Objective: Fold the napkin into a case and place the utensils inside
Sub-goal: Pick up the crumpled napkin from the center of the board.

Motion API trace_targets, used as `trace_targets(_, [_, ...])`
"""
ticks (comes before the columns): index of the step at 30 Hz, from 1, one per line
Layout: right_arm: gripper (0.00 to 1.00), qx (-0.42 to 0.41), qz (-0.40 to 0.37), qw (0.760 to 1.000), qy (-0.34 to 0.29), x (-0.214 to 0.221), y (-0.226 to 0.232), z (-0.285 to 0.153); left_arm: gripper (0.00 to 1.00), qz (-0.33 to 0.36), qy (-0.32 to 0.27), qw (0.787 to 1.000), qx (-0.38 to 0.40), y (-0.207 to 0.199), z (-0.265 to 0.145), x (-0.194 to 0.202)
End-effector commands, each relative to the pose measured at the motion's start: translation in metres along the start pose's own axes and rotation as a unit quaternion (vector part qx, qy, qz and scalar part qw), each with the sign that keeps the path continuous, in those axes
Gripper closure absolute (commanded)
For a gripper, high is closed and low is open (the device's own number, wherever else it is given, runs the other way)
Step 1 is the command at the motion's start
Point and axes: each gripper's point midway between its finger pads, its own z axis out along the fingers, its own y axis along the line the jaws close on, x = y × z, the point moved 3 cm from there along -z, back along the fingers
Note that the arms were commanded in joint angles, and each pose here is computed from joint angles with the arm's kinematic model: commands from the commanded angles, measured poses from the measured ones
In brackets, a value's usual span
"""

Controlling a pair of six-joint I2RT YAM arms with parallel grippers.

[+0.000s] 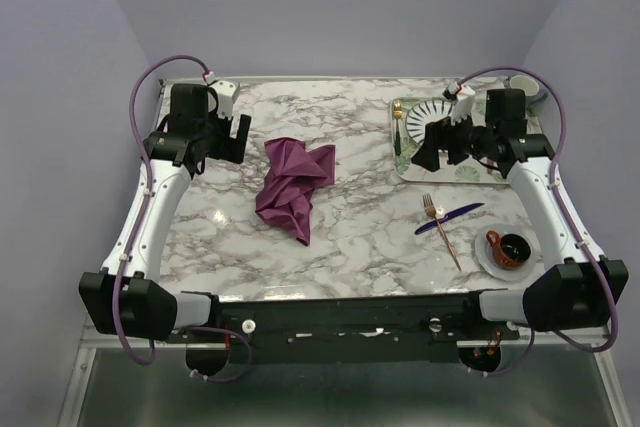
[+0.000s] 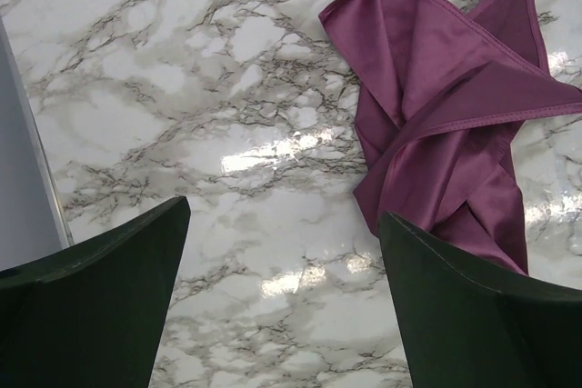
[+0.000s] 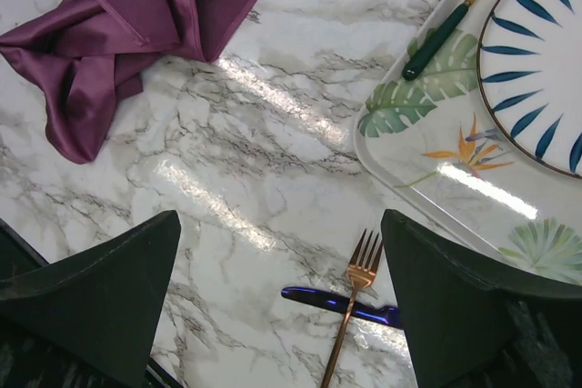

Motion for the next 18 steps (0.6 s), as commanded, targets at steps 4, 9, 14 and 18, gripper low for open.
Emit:
trace_targets(4, [0.00,-0.030,0.003,0.999,0.009,-0.004,0.013,0.011,0.01,0.013,-0.023,1.000,0.009,-0.010,-0.001,-0.013])
trace_targets(9, [0.00,-0.047,-0.009,0.999,0.015,-0.014,0.024,0.026,0.01,0.016,-0.022,0.999,0.040,-0.018,0.004,-0.015])
trace_targets(14, [0.00,-0.059,-0.006,0.998,0.025,-0.028,0.030,0.062,0.01,0.043,-0.083,0.989,0.112,-0.040,-0.003,-0.024])
trace_targets(18, [0.00,-0.080,0.019,0.996,0.039,-0.044,0.039,0.104,0.01,0.055,-0.104,0.983,0.140,-0.049,0.005,-0.019])
